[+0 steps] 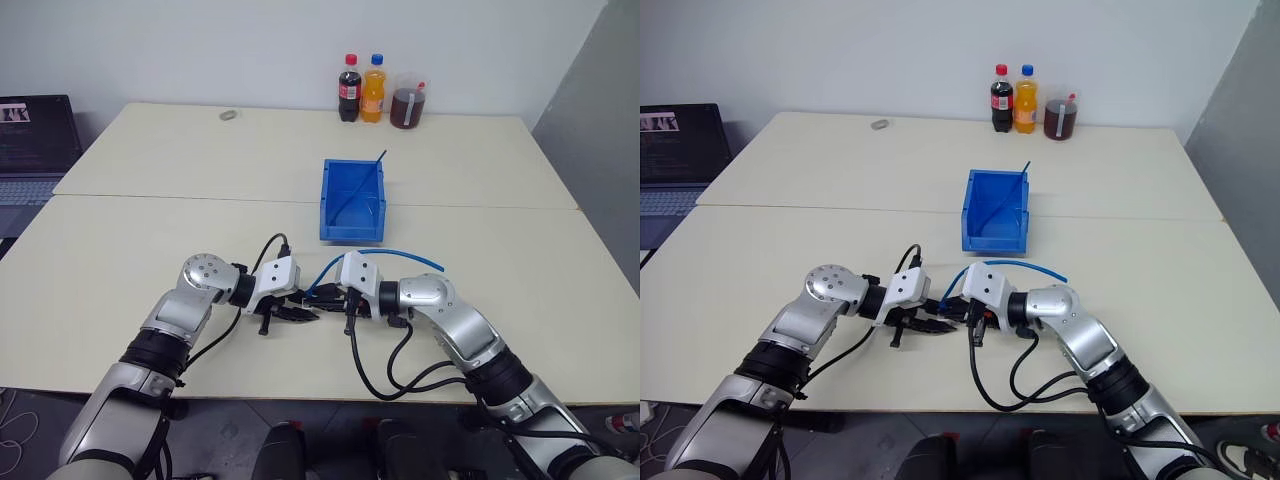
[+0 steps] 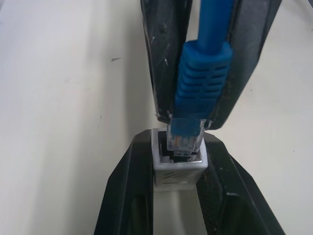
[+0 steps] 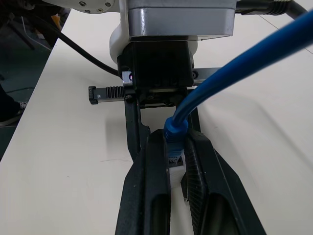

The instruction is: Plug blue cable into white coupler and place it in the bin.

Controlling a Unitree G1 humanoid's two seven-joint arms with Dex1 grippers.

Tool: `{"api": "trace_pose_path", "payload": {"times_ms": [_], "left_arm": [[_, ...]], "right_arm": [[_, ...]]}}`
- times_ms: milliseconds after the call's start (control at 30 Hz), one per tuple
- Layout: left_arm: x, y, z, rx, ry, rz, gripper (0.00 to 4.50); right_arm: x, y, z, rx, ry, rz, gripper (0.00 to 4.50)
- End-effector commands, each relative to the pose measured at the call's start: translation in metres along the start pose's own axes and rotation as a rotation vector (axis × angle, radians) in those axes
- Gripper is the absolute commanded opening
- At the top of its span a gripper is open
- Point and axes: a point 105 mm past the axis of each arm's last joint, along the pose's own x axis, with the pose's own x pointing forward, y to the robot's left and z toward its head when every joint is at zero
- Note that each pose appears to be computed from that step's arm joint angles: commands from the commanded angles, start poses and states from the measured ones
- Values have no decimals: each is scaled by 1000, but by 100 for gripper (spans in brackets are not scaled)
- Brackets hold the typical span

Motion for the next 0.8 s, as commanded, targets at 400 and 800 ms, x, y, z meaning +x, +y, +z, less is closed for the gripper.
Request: {"api": "trace_pose_path", "payload": {"times_ms": [400, 800], "left_arm": [[9, -14, -12, -25, 36, -61, 83], [12, -14, -11, -22, 32, -67, 83]], "right_arm": [[5, 5, -13, -119, 115, 95, 15], [20, 21, -33, -33, 302, 234, 15]]}}
